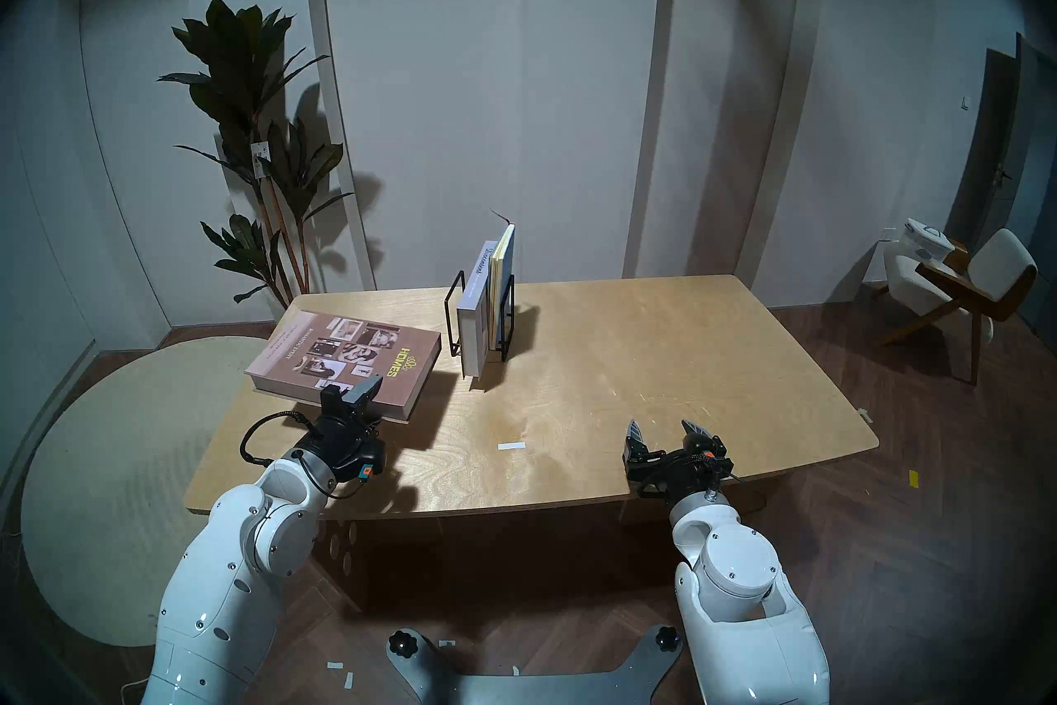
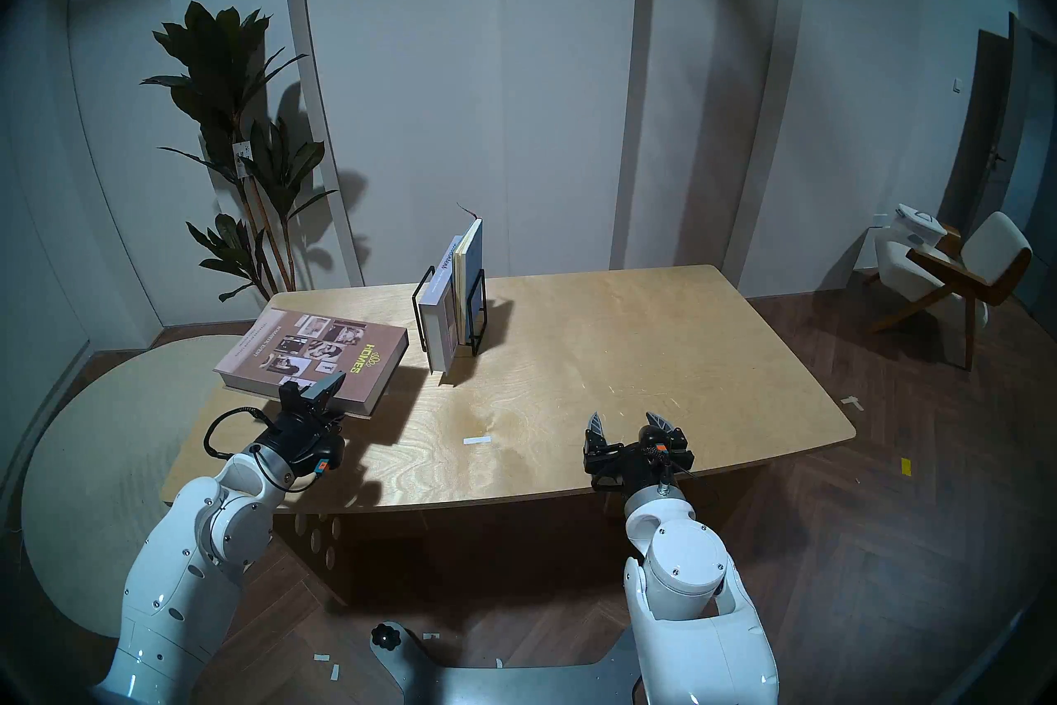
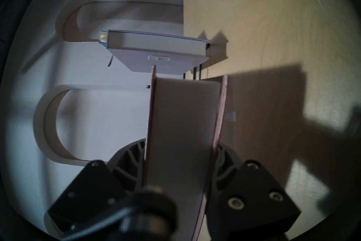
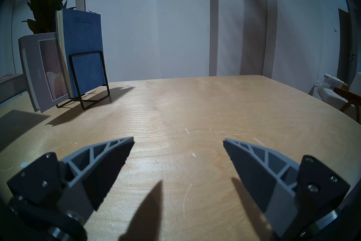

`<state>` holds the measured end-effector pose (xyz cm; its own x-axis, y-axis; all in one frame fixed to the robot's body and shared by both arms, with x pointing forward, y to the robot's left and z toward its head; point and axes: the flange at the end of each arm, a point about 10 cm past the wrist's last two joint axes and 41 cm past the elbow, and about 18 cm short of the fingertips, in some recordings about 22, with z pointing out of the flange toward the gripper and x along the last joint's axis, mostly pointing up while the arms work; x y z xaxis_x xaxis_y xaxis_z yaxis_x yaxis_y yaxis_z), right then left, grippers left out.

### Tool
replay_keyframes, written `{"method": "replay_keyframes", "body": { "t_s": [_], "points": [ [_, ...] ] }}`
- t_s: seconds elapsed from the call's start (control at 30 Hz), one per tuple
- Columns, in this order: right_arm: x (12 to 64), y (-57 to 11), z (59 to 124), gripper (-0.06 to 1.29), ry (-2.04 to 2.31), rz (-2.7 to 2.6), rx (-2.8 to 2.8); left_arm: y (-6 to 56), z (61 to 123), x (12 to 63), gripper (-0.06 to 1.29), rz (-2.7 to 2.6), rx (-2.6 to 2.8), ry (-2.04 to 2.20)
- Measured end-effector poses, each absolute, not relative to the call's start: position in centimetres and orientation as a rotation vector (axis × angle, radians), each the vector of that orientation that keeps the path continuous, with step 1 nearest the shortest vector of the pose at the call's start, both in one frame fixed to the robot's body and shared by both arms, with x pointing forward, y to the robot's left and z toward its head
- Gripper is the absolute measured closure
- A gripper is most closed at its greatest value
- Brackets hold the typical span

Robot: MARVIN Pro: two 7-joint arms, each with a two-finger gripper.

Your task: Stack the books into one stack

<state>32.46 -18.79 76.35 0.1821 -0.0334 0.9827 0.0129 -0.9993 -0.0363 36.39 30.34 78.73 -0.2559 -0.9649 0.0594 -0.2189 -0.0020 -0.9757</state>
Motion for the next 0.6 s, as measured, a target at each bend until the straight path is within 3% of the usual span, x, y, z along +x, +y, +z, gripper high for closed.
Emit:
{"method": "replay_keyframes", "body": {
  "t_s": [0.6],
  "points": [
    [32.5,-18.8,76.3,0.0,0.021,-1.986,-2.387,30.2,78.2,38.0,0.81,-1.242,-1.295,1.751]
  ]
}}
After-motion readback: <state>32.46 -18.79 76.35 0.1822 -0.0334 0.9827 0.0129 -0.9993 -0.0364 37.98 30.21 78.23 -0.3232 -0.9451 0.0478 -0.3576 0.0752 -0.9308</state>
